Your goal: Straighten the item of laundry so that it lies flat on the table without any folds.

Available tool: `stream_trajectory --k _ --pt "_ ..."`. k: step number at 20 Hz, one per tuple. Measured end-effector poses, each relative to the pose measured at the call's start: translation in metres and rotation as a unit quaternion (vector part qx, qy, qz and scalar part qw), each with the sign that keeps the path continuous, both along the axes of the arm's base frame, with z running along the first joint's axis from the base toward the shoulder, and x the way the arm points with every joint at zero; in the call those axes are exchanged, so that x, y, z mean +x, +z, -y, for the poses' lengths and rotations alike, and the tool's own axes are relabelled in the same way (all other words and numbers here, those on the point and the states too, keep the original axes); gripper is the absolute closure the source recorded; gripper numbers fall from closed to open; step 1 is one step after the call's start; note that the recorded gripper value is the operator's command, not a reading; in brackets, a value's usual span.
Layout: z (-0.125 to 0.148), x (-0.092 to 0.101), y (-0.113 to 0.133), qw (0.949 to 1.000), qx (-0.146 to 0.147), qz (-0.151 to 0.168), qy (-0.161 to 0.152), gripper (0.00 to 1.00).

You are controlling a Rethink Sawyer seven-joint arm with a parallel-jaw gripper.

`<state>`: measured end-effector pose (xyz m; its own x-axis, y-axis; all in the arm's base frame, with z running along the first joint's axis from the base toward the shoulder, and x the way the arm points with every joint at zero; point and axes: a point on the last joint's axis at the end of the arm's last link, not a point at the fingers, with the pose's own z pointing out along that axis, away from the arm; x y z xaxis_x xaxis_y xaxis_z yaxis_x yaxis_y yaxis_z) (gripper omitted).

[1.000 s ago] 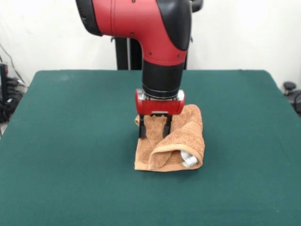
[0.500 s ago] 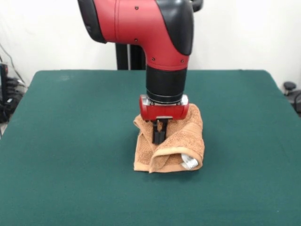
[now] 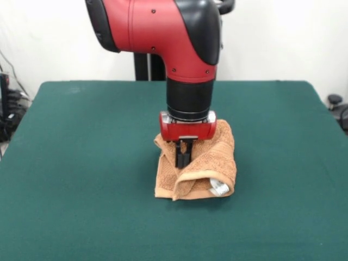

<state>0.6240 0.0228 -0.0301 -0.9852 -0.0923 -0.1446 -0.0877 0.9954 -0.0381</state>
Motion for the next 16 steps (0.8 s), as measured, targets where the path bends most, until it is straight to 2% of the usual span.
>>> stream_trajectory --k 16 --pt "0.0035 0.0018 -0.0027 1.0 0.007 0.001 -0.005 1.0"
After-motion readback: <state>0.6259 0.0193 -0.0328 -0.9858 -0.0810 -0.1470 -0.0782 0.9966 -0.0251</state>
